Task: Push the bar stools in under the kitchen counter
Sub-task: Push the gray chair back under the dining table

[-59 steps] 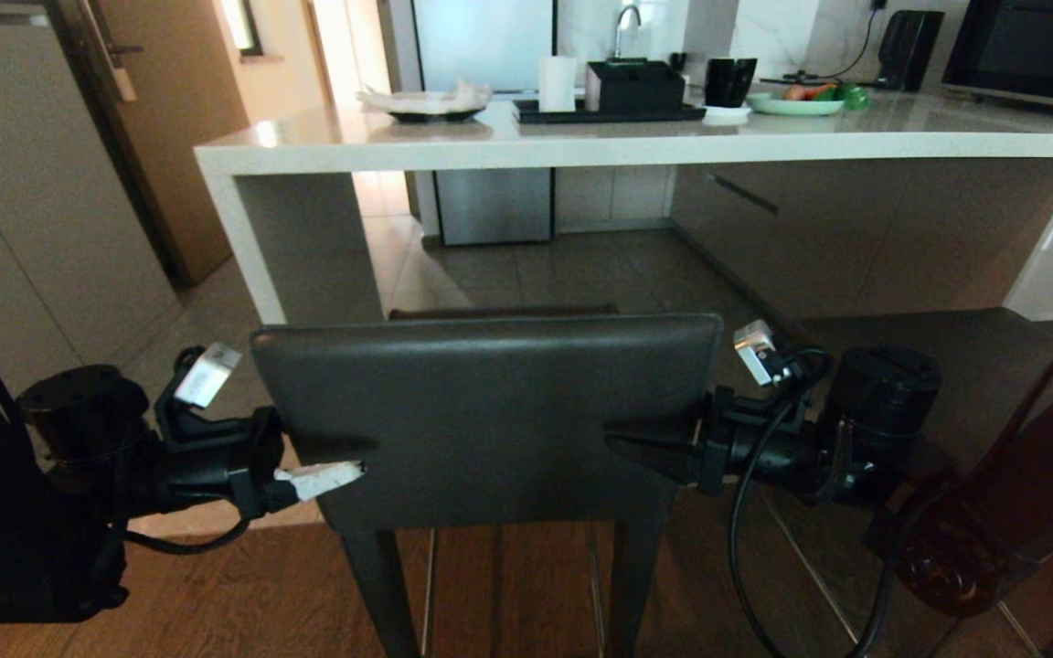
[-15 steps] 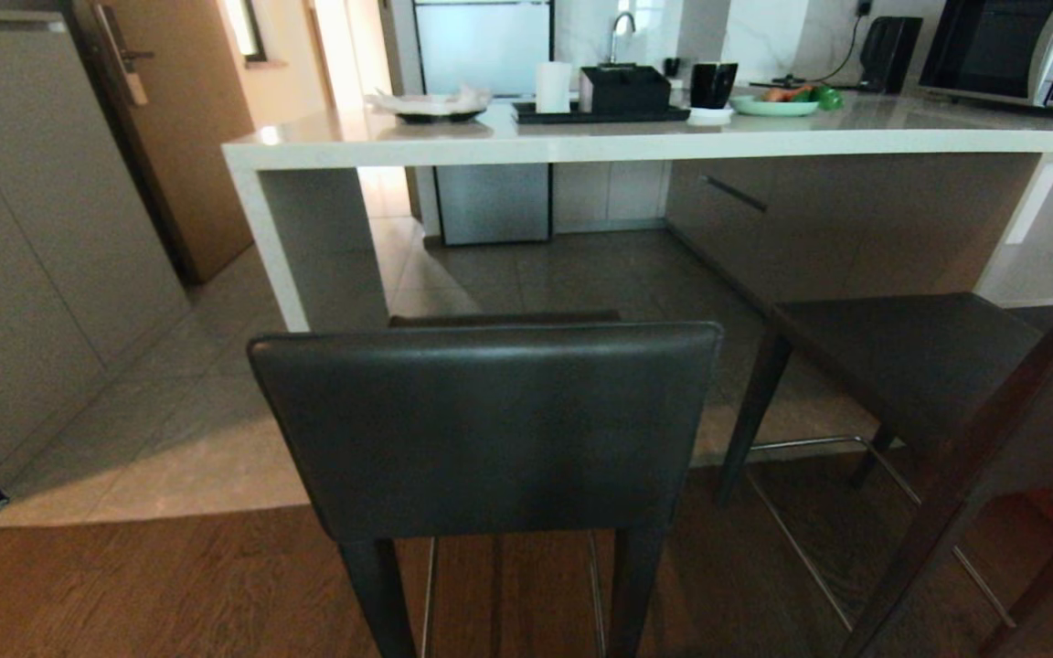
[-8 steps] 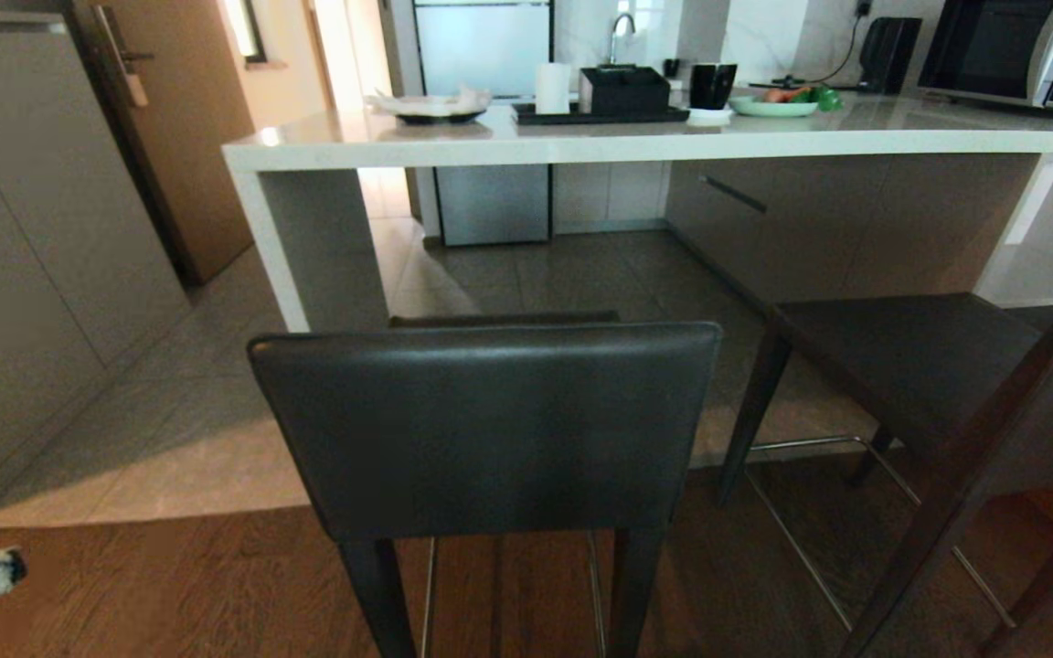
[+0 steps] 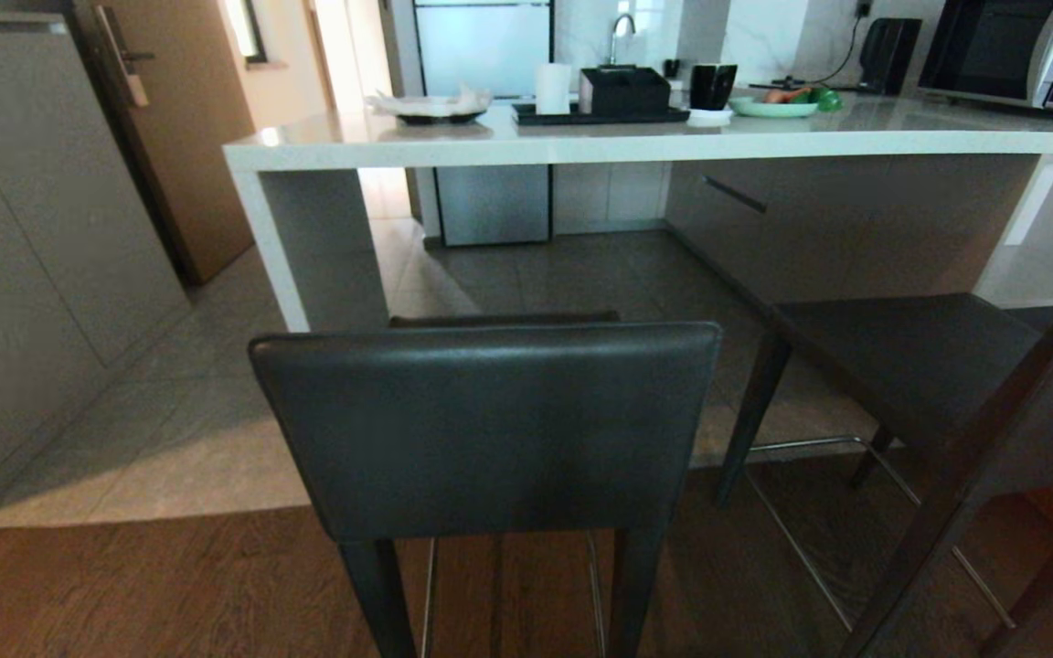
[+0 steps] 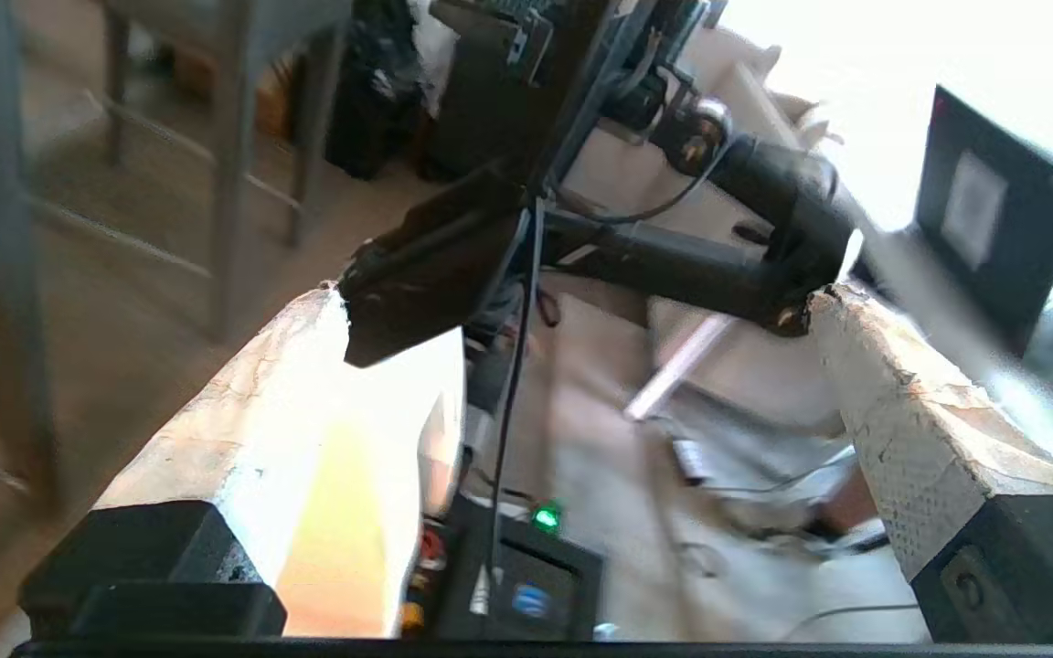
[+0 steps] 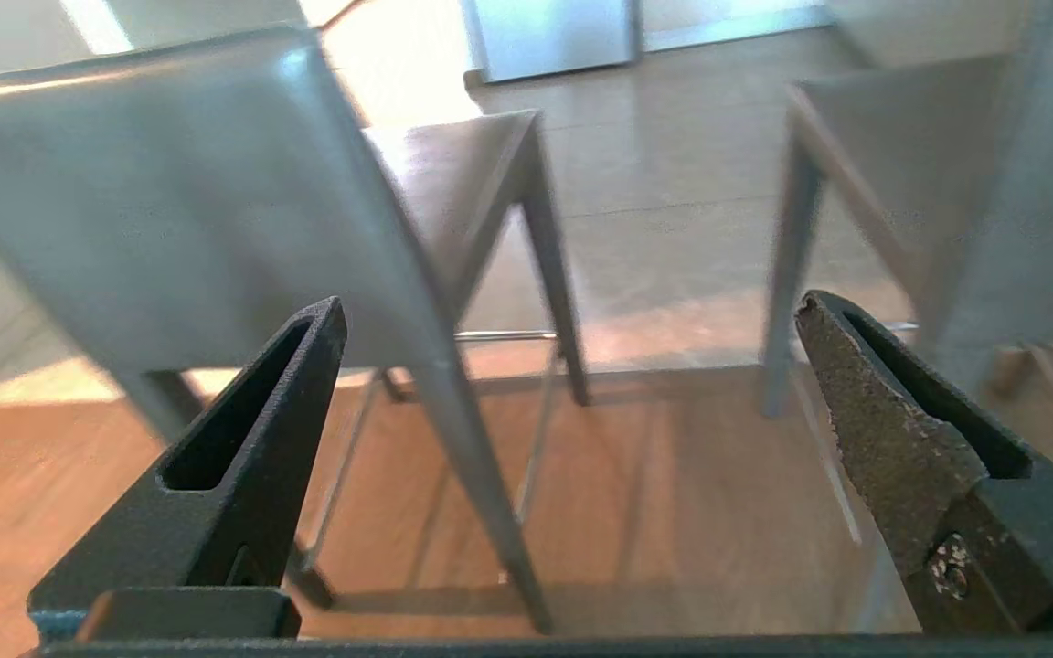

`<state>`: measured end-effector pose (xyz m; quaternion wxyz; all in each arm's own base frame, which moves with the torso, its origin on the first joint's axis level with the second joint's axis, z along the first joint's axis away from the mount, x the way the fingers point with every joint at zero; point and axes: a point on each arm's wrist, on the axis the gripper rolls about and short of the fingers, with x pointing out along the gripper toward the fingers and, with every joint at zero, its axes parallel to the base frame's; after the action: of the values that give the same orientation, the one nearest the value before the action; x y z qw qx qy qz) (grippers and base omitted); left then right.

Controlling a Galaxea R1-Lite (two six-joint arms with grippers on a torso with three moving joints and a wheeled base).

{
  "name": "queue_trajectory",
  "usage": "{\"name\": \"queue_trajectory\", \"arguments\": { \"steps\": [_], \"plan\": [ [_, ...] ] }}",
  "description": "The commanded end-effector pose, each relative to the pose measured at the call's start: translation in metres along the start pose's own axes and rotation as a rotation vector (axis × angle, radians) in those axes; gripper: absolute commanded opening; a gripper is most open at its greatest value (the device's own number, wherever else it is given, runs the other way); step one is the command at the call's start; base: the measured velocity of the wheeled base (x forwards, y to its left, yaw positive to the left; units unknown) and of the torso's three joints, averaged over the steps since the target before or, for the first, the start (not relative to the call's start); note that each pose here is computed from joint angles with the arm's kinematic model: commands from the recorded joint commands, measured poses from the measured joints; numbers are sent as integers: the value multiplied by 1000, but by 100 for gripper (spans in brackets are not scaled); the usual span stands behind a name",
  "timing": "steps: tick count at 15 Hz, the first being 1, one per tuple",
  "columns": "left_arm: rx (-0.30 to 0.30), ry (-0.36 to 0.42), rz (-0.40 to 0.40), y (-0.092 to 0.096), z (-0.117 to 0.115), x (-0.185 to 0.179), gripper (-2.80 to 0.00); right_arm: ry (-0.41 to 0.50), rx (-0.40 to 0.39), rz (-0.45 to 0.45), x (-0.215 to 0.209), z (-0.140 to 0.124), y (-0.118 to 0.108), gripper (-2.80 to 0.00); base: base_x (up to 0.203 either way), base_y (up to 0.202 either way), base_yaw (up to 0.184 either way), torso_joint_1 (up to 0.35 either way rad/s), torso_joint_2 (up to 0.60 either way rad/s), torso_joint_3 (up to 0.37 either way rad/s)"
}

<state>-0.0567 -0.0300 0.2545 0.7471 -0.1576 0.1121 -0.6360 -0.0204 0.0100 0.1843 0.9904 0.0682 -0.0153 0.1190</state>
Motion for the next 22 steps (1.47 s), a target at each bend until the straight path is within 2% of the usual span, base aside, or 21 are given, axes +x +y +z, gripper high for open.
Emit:
{"name": "queue_trajectory", "arguments": {
  "steps": [1, 3, 4, 7, 9, 11, 13, 15, 18, 20, 21, 22],
  "plan": [
    [86, -30, 10, -13, -11, -1, 0, 21, 8, 95, 2, 4, -2, 0, 0, 0, 0, 0, 0, 0],
    [108, -8, -12, -21, -7, -2, 0, 24, 8, 205, 0, 8, -3, 0, 0, 0, 0, 0, 0, 0],
    [115, 10, -24, -23, -7, -2, 0, 24, 8, 233, -2, 7, -4, 0, 0, 0, 0, 0, 0, 0],
    [130, 10, -23, -25, -7, -2, 0, 39, 12, 227, -3, -5, -5, 0, 0, 0, 0, 0, 0, 0],
    [144, 22, -64, -35, -1, -6, 0, 35, 10, 237, -3, -3, -5, 0, 0, 0, 0, 0, 0, 0],
    [121, 27, -79, -43, 12, -7, 0, 40, 11, 248, -3, -4, -5, 0, 0, 0, 0, 0, 0, 0],
    [125, 28, -85, -47, -1, -9, 0, 43, 12, 251, -3, -5, -5, 0, 0, 0, 0, 0, 0, 0],
    [125, 36, -110, -48, -30, -14, 0, 38, 11, 249, -4, -4, -5, 0, 0, 0, 0, 0, 0, 0],
    [43, 32, -117, -25, -57, -15, 0, 43, 9, 242, -3, -6, -5, 0, 0, 0, 0, 0, 0, 0],
    [-48, -147, -42, -3, -64, -14, 0, 49, -4, 226, -3, -6, -5, 0, 0, 0, 0, 0, 0, 0],
    [-99, -212, -5, 10, -70, -13, 0, 69, -7, 211, -2, -6, -5, 0, 0, 0, 0, 0, 0, 0],
    [-134, -245, 19, 19, -76, -13, 0, 74, -12, 201, -2, -4, -4, 0, 0, 0, 0, 0, 0, 0]
  ]
}}
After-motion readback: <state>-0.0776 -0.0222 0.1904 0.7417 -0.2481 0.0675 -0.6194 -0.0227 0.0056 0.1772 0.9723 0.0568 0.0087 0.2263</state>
